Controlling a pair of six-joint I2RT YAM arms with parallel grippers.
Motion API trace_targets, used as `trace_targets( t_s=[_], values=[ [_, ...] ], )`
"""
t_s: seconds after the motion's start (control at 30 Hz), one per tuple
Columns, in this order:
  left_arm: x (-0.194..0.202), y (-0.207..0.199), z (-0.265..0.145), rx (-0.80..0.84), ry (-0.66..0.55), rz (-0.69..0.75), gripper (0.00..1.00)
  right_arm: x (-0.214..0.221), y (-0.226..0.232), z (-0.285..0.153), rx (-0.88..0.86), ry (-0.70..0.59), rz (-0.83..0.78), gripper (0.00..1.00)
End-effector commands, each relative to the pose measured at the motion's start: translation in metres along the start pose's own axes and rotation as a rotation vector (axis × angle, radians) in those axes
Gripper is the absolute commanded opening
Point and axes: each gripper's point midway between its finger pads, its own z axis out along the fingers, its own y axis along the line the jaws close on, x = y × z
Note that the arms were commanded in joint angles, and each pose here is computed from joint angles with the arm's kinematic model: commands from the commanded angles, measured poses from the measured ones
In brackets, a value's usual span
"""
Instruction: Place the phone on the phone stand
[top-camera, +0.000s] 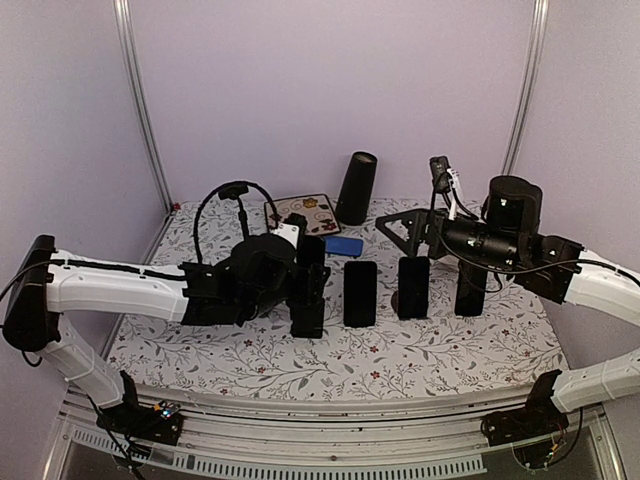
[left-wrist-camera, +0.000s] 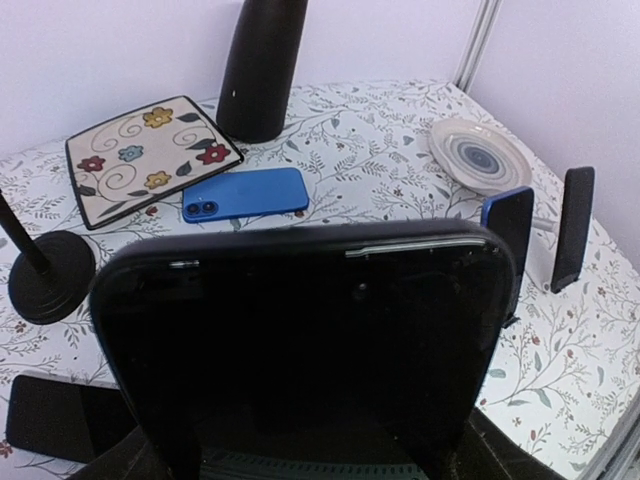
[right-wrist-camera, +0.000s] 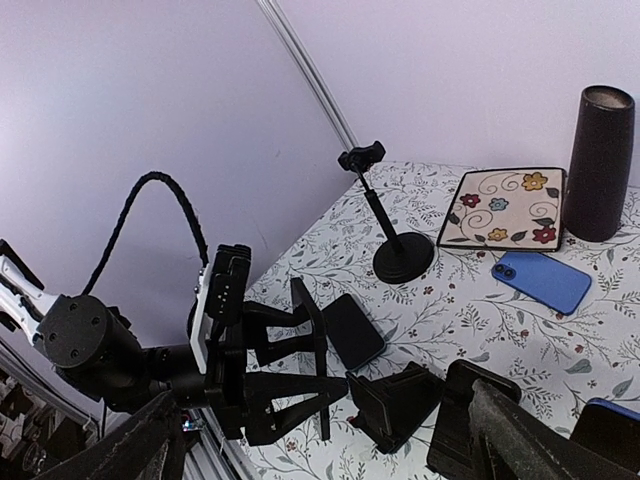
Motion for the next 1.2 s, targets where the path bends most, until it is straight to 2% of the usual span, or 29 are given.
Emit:
trace_targets(
  t_s=[0.0,0.47,1.17],
  values=[
    [-0.024,0.007,0.002,-0.047,-0.127,-0.080,0.22,0.003,-0.006,-0.007,0.031,-0.003,0.007,0.99],
    [0.002,0.020,0.017,-0.145,-0.207,-0.081,0.24,0.013,-0.011,-0.009,0.043,0.013,0.015,0.99],
    [0.039,0.026,0.033,-0.177,-0.172,-0.056,0.27,0.021,-0.011,-0.005,0.026,0.040,0.015,0.99]
  ],
)
